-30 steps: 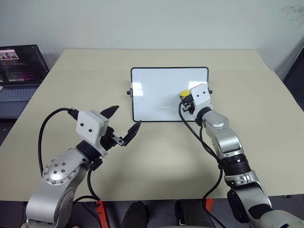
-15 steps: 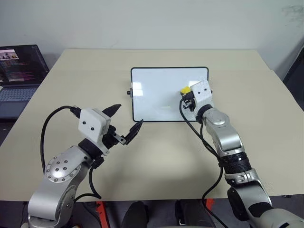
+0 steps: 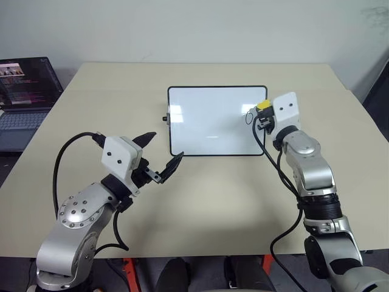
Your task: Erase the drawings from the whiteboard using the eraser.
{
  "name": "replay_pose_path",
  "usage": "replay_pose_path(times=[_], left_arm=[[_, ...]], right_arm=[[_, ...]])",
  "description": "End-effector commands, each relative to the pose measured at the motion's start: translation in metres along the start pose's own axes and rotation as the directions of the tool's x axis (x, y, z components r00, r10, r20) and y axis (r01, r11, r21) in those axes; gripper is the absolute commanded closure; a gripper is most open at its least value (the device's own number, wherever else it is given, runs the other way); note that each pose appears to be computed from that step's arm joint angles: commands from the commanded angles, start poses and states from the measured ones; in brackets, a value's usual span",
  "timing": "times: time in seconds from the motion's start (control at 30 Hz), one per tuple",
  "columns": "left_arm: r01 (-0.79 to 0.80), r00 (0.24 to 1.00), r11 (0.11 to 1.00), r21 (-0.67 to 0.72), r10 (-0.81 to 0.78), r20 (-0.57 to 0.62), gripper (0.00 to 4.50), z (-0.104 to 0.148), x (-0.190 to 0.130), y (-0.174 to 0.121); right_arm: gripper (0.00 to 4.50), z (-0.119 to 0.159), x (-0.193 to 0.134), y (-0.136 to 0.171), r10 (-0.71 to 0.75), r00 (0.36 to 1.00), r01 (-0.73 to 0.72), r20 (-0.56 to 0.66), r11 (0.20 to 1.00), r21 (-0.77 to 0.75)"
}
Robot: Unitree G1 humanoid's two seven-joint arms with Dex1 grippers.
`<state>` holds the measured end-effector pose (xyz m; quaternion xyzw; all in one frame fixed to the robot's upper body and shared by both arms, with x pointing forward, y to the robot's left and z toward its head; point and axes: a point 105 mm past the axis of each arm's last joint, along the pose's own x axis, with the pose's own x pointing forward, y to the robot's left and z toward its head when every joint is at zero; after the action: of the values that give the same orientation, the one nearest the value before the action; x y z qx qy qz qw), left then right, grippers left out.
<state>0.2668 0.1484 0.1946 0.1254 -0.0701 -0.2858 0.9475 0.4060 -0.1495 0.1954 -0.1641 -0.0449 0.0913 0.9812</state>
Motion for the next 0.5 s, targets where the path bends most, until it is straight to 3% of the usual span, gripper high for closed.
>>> replay_pose_path(times=[0.03,0.5], left_arm=[[0.02,0.999,0.999,0.027,-0.021,0.04,0.0,0.0092,0.0019,-0.0015],[0.029,0.999,0.999,0.03,-0.031,0.044,0.0,0.0105,0.0047,-0.0017]], right_arm=[[3.22,0.0167,-0.0069,-0.0164,-0.054,0.997,0.054,0.052,0.998,-0.014],[3.22,0.0199,-0.0059,-0.016,-0.064,0.997,0.065,0.053,0.998,-0.01]])
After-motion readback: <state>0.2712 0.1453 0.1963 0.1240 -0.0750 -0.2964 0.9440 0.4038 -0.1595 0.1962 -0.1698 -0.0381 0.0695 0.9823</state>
